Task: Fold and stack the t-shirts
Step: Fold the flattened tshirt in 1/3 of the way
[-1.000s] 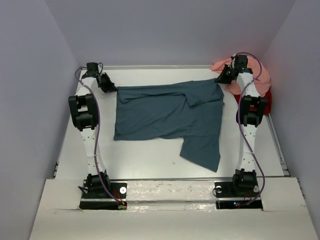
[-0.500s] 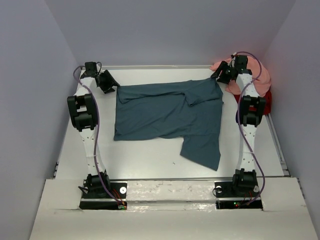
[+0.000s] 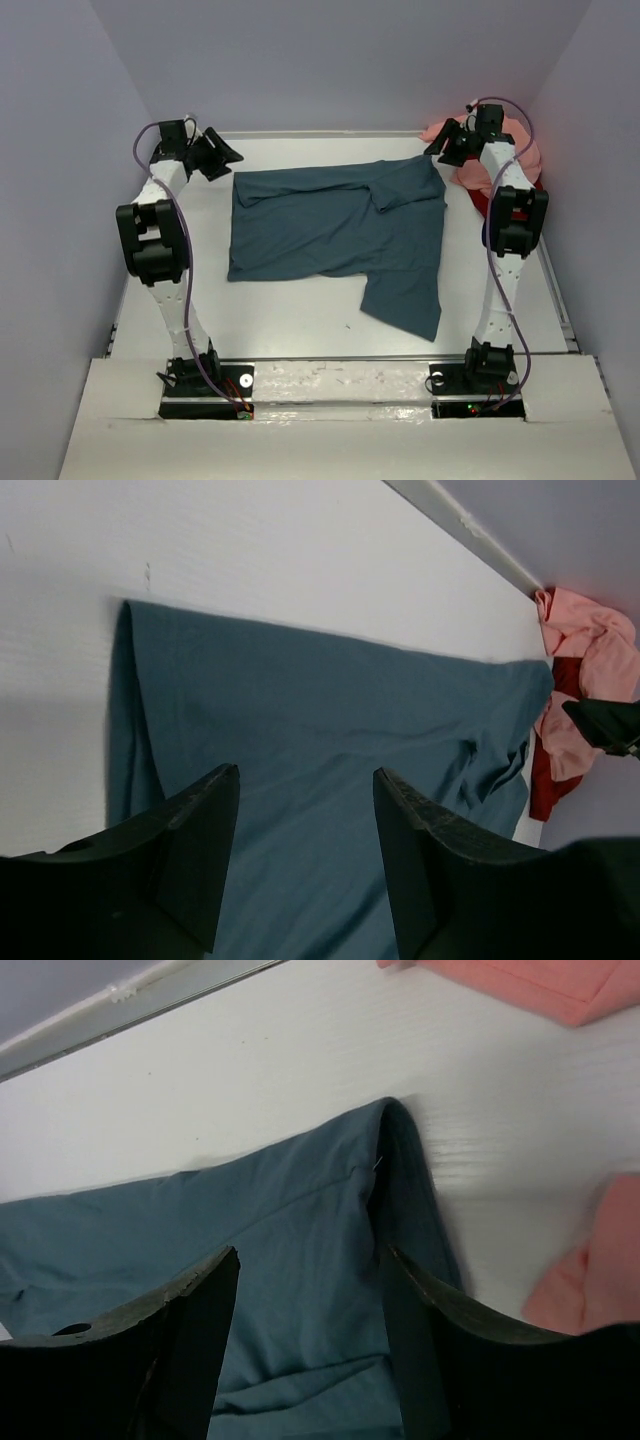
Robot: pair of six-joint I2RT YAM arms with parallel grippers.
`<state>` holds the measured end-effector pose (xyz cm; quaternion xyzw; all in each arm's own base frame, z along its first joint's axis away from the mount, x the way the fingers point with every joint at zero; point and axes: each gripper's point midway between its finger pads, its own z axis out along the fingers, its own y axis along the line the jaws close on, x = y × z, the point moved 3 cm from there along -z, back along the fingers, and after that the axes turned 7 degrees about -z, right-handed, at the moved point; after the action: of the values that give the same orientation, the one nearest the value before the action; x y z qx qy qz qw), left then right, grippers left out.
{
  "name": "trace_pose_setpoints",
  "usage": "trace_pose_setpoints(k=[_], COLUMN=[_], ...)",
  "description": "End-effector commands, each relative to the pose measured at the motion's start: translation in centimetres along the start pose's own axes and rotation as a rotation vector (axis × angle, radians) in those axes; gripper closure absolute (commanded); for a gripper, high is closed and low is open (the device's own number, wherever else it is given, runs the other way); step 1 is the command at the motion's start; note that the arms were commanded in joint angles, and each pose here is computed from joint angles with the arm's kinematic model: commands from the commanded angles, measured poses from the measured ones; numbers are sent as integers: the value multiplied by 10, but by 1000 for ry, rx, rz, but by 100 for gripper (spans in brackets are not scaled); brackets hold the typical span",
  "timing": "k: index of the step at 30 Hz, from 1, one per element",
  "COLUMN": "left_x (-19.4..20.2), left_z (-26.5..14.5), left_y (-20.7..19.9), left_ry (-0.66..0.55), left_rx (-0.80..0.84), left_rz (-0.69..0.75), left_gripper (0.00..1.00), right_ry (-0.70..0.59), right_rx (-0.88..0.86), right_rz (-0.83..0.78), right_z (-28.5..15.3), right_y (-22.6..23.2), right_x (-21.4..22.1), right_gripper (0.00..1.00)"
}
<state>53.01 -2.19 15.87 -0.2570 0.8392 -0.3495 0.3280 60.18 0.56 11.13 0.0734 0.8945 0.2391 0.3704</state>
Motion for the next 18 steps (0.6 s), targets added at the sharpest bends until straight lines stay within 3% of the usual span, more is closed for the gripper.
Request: trace_pose_setpoints(k=[1,7,18], left_x=[29,62,55], left_z=[-15,-15,-11], left_y=[-22,-19,-21], left_ry=[54,127,149], left_rx=[57,33,-20], left_rz=[11,12,60], left_gripper=[36,38,38], right_ry=[-88,-43,67], right_rx=[-23,-35,-23], right_rz=[-74,-44,5], right_z=[-42,-70,-80], right_y=[29,44,38], right_x=[-31,-17,34], right_gripper=[36,36,38])
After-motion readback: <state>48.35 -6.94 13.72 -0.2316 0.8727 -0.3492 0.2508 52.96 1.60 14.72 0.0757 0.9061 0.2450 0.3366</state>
